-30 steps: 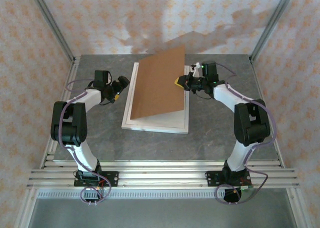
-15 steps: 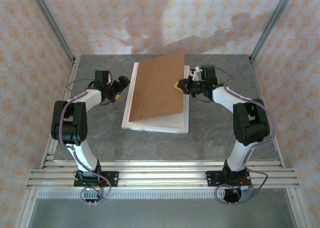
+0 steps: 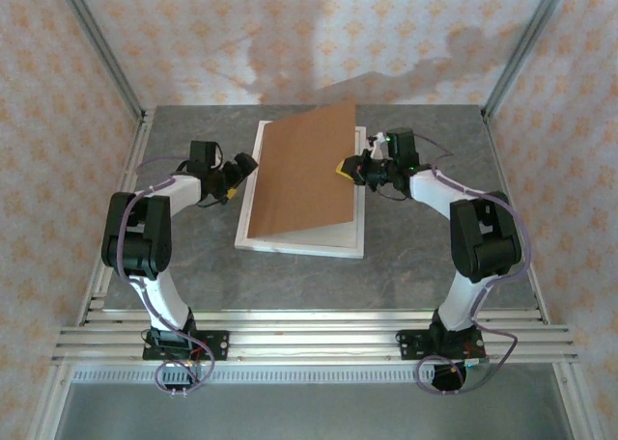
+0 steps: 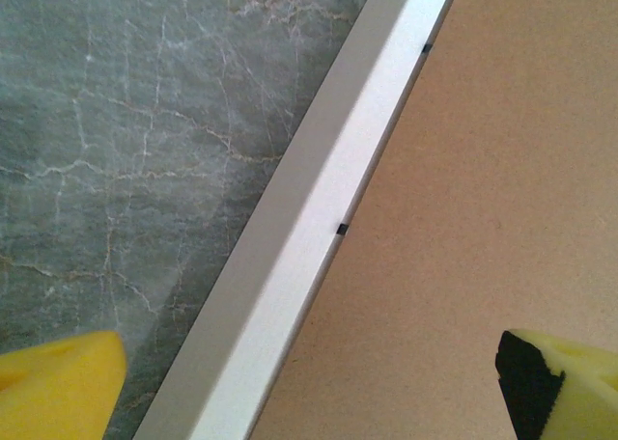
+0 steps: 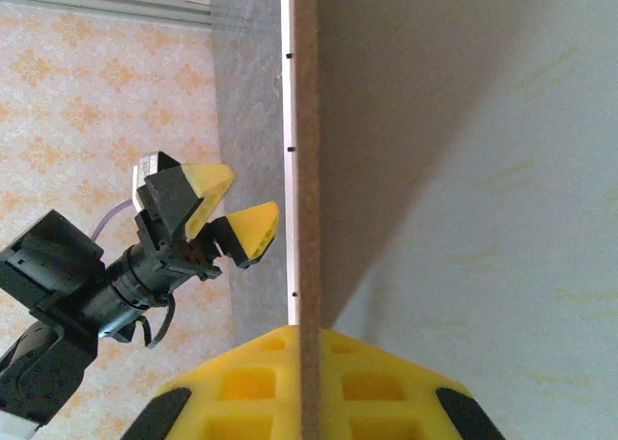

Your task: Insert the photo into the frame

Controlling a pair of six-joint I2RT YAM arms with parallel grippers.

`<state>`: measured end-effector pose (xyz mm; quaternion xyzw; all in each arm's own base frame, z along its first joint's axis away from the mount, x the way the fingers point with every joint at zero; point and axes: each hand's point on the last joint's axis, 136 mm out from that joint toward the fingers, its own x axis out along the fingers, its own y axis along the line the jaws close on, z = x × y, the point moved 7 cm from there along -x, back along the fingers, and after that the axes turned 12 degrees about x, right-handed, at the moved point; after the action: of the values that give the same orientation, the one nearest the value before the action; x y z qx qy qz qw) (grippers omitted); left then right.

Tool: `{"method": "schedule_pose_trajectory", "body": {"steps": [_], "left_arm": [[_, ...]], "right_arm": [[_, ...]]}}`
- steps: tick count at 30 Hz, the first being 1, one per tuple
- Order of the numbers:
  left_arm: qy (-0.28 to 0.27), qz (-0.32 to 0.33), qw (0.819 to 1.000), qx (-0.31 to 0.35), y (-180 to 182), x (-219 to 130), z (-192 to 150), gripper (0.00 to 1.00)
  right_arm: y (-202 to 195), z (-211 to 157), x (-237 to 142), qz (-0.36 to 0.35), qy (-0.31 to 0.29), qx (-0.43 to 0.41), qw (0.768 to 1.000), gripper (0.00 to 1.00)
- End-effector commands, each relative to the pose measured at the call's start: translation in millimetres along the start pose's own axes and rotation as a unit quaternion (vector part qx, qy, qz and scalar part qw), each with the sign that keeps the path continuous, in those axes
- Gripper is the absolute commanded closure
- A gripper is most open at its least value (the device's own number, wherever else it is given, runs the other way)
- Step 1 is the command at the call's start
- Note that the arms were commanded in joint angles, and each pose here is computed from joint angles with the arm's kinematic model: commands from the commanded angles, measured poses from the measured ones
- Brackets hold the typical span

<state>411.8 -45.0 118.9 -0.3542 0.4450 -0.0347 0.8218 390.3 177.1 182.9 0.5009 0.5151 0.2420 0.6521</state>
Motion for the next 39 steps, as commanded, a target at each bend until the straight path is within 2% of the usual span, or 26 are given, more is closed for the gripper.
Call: {"method": "schedule_pose_trajectory", "body": {"steps": [1,19,28,31,39], "left_arm": [[0.012,-0.006,1.0,0.004,0,10,-8,0.0],[0.03,-0.025,0.999,0.008,-11,21,-28,0.0],[0.041,-0.03,0.998,0.021,-25,19,-51,0.0],[0.042,-0.036,0.998,0.026,-32,17,-55,0.0],[0.044,-0.055,0.997,0.041,-50,7,-68,0.0]], "right_arm": [[7,-12,-6,0.001,0.014,-0.004,1.0,1.0],[-12,-14,5,-0.01,-0.003,0.003,1.0,1.0],[-34,-18,29,-0.027,0.019,0.024,0.999,1.0],[-44,-18,31,-0.05,0.018,0.027,0.998,1.0],[-71,-11,24,-0.205,0.003,0.011,0.979,0.98]]}}
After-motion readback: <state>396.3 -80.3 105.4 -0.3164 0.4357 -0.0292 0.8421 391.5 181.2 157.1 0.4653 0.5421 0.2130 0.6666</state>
